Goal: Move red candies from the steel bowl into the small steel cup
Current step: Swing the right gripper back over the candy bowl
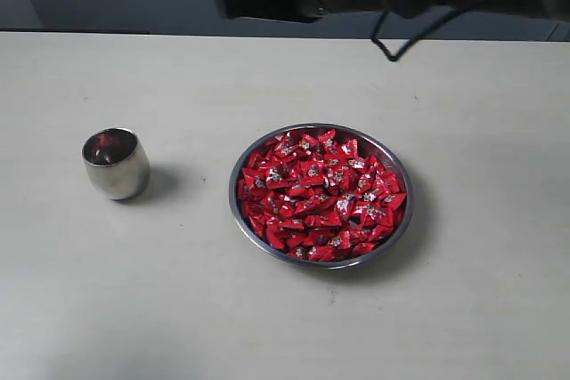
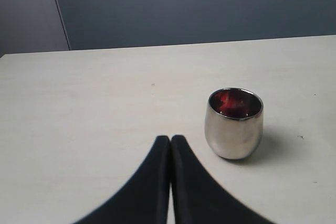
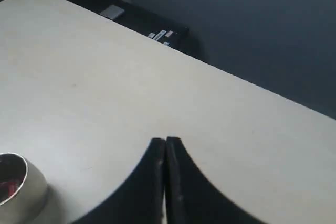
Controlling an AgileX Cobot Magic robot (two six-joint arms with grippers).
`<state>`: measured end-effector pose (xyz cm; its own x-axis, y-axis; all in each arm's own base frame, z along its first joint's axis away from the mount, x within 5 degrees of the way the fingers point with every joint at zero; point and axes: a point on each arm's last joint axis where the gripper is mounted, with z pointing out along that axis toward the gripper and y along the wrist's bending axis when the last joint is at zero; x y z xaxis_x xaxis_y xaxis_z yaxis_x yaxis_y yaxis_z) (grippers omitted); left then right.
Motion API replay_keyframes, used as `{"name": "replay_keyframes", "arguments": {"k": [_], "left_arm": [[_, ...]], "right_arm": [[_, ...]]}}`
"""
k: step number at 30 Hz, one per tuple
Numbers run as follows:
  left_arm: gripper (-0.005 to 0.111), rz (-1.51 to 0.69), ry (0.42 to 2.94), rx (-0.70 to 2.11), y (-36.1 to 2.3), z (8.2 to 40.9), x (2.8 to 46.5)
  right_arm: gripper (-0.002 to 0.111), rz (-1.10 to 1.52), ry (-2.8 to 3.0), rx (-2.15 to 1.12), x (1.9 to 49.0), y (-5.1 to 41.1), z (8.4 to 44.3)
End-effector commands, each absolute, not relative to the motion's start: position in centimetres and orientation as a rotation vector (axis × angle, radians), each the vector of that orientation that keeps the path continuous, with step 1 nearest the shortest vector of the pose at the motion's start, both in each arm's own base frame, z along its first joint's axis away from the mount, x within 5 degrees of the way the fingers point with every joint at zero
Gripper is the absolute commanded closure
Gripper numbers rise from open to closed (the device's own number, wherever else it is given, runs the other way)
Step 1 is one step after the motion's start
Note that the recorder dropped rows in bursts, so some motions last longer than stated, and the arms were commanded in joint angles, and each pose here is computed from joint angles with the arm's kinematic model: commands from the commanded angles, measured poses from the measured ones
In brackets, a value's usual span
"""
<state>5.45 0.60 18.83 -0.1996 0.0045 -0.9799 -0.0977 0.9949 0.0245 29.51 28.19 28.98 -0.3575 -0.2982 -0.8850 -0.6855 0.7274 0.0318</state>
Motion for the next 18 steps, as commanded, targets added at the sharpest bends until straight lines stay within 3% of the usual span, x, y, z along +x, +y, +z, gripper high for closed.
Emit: {"name": "replay_keyframes", "arguments": {"k": [1, 18], "left_arm": [[0.106, 0.086, 1.767, -0.064, 0.6, 18.7, 5.4], [0.106, 0.086, 1.767, -0.064, 0.6, 18.7, 5.4]], "right_arm": [[0.109, 0.460, 1.967, -0.715, 27.8, 24.3, 28.3], [0.109, 0.261, 2.266, -0.734, 26.4, 17.4, 22.1]]}}
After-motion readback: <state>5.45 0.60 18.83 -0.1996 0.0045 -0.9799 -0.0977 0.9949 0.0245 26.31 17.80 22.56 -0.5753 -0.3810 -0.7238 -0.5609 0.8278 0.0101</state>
